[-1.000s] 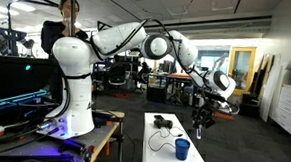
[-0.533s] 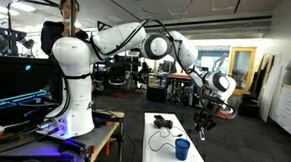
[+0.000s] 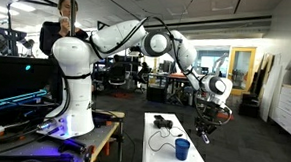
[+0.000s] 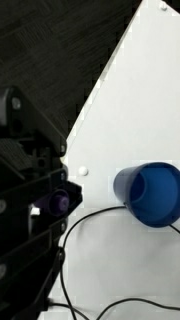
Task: Remove the marker from the blue cup.
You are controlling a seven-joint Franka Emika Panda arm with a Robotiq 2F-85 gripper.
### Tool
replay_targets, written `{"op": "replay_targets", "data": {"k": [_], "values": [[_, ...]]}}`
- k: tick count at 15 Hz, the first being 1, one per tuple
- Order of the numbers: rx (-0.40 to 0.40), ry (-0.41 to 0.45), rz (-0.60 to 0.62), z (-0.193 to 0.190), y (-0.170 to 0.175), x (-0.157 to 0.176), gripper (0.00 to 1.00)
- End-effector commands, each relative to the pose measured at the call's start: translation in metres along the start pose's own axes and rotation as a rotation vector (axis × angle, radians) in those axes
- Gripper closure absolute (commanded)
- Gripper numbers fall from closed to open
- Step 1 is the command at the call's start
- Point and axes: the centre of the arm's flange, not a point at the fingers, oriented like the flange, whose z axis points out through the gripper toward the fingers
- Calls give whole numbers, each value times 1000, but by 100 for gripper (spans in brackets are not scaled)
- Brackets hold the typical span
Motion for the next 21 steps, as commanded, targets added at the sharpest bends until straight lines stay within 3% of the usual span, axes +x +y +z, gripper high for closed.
{"op": "replay_targets", "data": {"k": [1, 11, 21], "values": [[-12, 57, 75, -4, -12, -43, 97], [-22, 140, 157, -36, -26, -76, 97], [1, 191, 111, -9, -50, -83, 97]]}}
